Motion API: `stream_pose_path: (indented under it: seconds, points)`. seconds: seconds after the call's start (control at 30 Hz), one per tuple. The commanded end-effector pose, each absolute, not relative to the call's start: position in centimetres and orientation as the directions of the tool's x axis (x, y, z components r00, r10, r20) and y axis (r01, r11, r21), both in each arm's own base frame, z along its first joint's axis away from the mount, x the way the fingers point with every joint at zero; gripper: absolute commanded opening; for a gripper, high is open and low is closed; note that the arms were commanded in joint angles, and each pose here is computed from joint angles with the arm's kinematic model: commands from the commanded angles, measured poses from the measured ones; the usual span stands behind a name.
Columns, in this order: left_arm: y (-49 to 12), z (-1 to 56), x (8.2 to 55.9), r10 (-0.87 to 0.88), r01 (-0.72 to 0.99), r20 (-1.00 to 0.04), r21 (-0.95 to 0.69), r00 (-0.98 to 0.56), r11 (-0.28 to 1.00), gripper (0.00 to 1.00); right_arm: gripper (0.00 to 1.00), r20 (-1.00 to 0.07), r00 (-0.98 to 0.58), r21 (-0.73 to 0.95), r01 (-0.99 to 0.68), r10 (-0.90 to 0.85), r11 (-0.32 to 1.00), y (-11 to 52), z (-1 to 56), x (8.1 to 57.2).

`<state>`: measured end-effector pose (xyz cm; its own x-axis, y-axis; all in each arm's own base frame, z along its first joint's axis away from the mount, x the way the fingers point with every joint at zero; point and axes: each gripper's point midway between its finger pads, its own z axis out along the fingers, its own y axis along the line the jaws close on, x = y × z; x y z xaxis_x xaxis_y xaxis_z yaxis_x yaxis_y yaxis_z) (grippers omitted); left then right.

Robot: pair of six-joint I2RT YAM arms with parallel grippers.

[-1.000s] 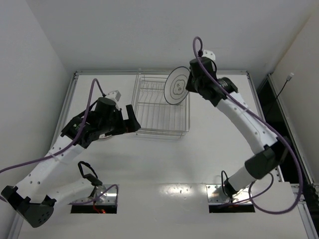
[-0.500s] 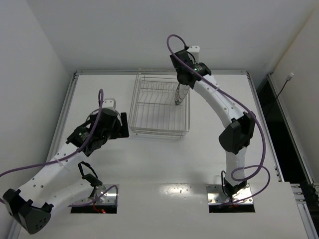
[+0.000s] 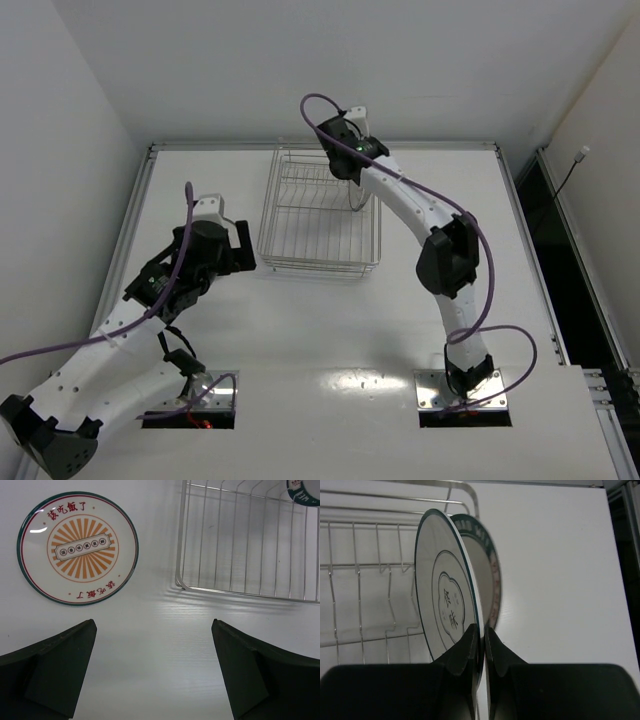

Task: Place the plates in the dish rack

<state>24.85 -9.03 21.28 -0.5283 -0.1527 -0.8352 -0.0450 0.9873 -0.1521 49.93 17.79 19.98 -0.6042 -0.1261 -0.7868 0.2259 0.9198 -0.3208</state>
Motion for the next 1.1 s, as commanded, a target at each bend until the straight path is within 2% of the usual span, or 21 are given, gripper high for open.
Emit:
stream_pose_path:
  seconds: [0.0,0.17,0.33,0.47,0.5,0.6,0.67,0.7,0.83,0.93,0.97,1.07]
  points:
    - [-8.6,22.3,25.3,-0.179,-0.067,-0.862,-0.167,-0.474,0.984,1.0,0.0,-0.812,-0.566,-0.341,0.26,-0.143,0.903,17.8,20.8,51.2]
    - [-8.4,22.4,25.3,-0.179,-0.074,-0.864,-0.163,-0.47,0.984,1.0,0.0,-0.774,-0.609,-0.38,0.226,-0.174,0.897,18.5,18.3,51.1]
    - [-8.4,20.9,25.5,-0.157,-0.094,-0.843,-0.126,-0.515,0.988,1.0,0.02,-0.731,-0.674,-0.303,0.181,-0.107,0.936,18.4,15.2,51.3]
    - [-8.4,20.6,25.6,-0.152,-0.095,-0.839,-0.12,-0.522,0.988,1.0,0.25,-0.737,-0.672,-0.227,0.151,-0.069,0.962,18.3,17.0,50.9]
    - [-8.5,20.4,25.7,-0.148,-0.096,-0.835,-0.114,-0.53,0.989,1.0,0.38,-0.738,-0.672,-0.204,0.134,-0.063,0.97,18.7,17.2,50.7]
    - [-8.3,19.6,26.0,-0.142,-0.123,-0.827,-0.089,-0.544,0.988,1.0,0.51,-0.74,-0.672,-0.137,0.092,-0.04,0.986,18.8,19.1,49.4]
    - [-6.9,18.8,26.0,-0.148,-0.207,-0.821,-0.038,-0.551,0.978,1.0,0.56,-0.733,-0.679,-0.114,0.068,-0.038,0.991,18.9,19.5,48.4]
    - [-6.1,18.2,26.3,-0.152,-0.258,-0.812,-0.002,-0.564,0.966,1.0,0.62,-0.733,-0.679,-0.088,0.048,-0.032,0.995,18.8,20.5,47.1]
    - [-2.8,16.5,26.7,-0.219,-0.447,-0.771,0.094,-0.598,0.889,1.0,0.72,-0.758,-0.652,0.038,-0.052,-0.005,0.998,19.7,23.7,43.3]
    - [-0.6,15.0,27.7,-0.343,-0.502,-0.695,0.029,-0.631,0.864,1.0,0.74,-0.769,-0.639,0.116,-0.135,0.003,0.984,20.1,25.4,40.5]
    - [-1.3,14.7,28.7,-0.389,-0.483,-0.669,-0.051,-0.634,0.874,1.0,0.76,-0.767,-0.642,0.123,-0.157,-0.007,0.98,20.1,25.5,39.7]
    - [1.2,13.6,29.3,-0.501,-0.538,-0.615,-0.143,-0.609,0.831,1.0,0.77,-0.775,-0.632,0.161,-0.211,-0.009,0.964,20.1,26.3,37.7]
